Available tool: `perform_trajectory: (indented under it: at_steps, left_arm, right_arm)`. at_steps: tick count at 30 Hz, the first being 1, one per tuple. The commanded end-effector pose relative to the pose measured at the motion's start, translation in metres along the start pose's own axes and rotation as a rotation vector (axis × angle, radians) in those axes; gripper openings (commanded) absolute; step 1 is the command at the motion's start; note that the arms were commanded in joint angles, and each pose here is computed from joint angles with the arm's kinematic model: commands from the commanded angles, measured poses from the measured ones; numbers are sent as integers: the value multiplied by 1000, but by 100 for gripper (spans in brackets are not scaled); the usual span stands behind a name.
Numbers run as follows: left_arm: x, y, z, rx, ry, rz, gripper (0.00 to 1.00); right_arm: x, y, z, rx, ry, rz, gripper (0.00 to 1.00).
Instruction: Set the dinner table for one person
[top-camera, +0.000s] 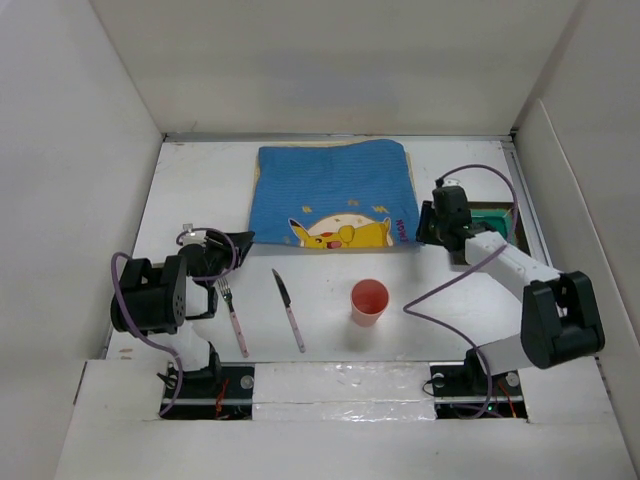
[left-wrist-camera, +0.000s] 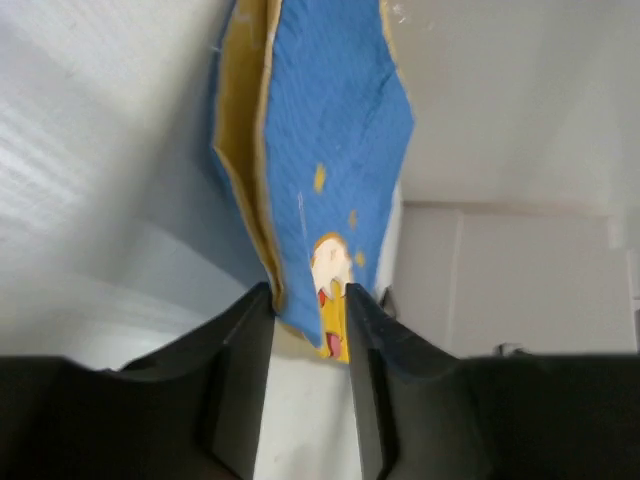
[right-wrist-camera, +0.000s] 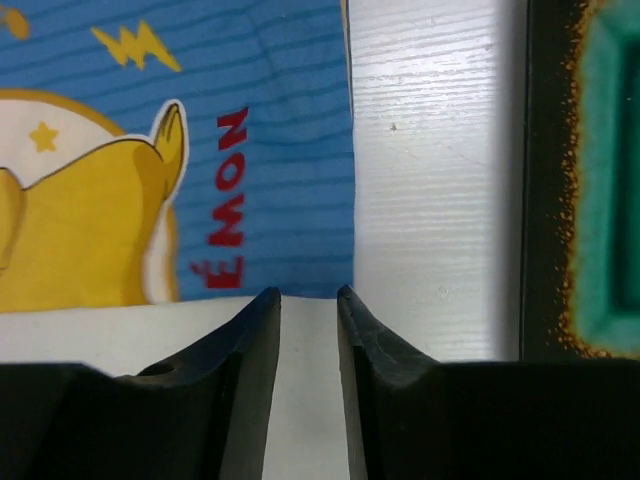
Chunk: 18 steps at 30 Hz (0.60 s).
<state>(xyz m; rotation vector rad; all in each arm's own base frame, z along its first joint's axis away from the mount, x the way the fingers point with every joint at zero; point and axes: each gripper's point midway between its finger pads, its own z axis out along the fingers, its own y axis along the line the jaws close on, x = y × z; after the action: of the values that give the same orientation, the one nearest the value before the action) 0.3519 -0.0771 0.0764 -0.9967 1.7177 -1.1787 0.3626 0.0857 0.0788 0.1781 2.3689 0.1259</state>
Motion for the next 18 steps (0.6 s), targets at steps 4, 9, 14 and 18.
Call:
perform_trajectory:
  at_steps: [4,9,14,18]
  left_arm:
    - [-14,-113,-33,411,-85,65,62]
    - [-23,-142,-30,293,-98,201,58]
    - [-24,-235,-74,358,-139,440,10]
    - [-4,-252,-100,331,-15,634,0]
  right_arm:
    - [-61,9,-68,-80,-208,90,56]
    - [-101,-19,-128,-87,-427,288,33]
    - [-77,-80,-130,-41,-543,551,0]
    - [-52,-124,-123,79,-559,699,28]
